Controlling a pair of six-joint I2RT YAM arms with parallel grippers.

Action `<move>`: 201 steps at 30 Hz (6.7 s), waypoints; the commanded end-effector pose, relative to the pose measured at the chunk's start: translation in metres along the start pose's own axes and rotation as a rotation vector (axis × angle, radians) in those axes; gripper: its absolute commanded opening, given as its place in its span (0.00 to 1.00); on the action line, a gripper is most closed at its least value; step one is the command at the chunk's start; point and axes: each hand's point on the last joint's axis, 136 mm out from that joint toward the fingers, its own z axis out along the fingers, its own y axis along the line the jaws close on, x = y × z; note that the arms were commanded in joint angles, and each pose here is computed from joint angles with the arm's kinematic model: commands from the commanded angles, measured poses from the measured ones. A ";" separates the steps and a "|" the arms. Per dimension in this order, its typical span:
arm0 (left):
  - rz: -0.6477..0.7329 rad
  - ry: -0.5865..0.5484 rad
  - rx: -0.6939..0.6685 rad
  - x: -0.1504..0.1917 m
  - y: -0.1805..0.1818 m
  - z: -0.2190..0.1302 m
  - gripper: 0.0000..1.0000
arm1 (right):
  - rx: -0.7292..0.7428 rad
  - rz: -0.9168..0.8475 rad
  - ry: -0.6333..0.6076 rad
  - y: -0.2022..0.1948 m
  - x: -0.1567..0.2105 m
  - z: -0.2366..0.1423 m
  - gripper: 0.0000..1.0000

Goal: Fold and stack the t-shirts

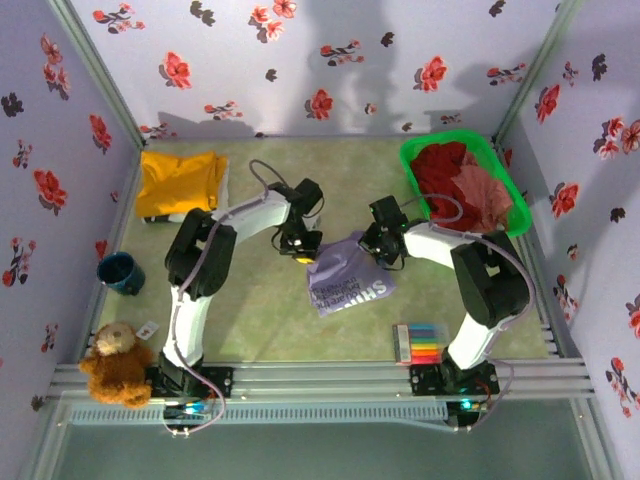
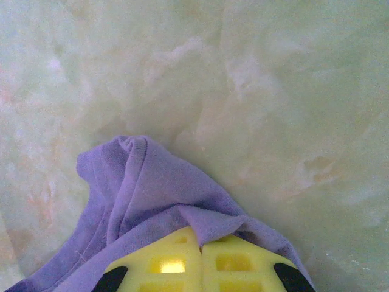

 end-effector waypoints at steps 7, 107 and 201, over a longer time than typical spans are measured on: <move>-0.152 -0.049 0.042 0.000 0.022 -0.031 0.00 | 0.147 0.006 0.024 -0.048 0.013 0.001 0.00; -0.166 -0.318 0.123 -0.041 0.031 -0.090 0.34 | -0.152 -0.151 0.144 0.044 -0.027 0.006 0.06; 0.011 -0.092 -0.049 0.051 0.023 0.011 0.56 | 0.078 -0.343 0.331 -0.048 0.080 -0.049 0.50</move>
